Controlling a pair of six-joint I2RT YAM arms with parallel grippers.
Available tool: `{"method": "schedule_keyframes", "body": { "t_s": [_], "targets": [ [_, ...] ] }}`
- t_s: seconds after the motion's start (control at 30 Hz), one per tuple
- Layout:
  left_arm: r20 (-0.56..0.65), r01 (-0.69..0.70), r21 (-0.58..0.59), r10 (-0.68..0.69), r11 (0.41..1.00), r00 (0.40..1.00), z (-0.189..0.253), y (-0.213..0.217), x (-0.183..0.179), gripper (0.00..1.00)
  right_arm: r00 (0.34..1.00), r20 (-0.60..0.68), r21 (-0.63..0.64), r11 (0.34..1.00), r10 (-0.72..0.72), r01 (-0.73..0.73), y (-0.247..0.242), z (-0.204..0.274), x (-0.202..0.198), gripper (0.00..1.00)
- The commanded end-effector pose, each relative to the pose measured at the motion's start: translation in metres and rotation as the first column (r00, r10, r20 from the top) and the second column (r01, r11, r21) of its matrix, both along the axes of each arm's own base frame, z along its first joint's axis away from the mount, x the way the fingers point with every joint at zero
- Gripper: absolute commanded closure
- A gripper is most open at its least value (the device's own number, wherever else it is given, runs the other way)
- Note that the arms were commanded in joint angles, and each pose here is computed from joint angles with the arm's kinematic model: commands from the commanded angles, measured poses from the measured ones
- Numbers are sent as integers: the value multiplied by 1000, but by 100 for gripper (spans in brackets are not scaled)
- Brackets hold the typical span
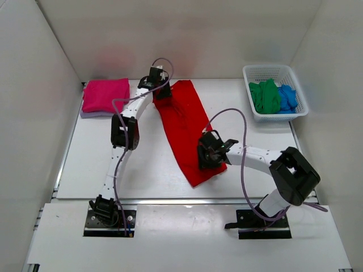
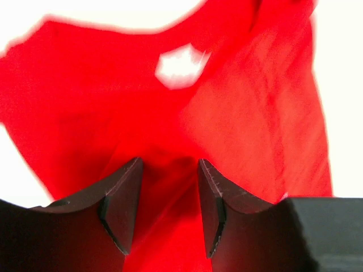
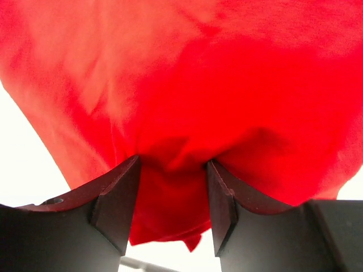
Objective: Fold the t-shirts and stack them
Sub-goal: Rotate the tshirt 90 degrees
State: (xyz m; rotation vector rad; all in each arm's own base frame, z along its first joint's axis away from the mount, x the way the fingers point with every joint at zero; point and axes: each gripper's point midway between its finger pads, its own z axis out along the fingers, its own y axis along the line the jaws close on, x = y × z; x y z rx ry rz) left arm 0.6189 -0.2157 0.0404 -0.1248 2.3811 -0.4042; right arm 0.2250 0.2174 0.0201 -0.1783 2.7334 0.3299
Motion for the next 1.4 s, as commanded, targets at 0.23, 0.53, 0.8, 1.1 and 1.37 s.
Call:
{"method": "schedule_keyframes", "body": {
  "t_s": [0.23, 0.53, 0.8, 1.1, 1.37],
  "targets": [
    [46, 52, -20, -51, 998, 998, 52, 11, 13, 40, 990, -122, 23, 997, 73, -70, 43, -24, -49, 53],
    [147, 24, 25, -27, 999, 989, 171, 69, -9, 38, 990, 140, 13, 1000, -13, 12, 3, 39, 8, 45],
    [15, 128, -40, -128, 991, 992, 206, 100, -93, 41, 976, 216, 75, 997, -19, 3, -36, 63, 27, 37],
    [41, 155, -186, -150, 970, 988, 181, 78, -248, 39, 977, 208, 137, 990, -48, 20, -67, 48, 25, 38],
    [-39, 275, -304, -300, 912, 953, 83, -11, -378, 41, 991, 131, 151, 988, -1, -19, -73, 25, -2, 39]
  ]
}}
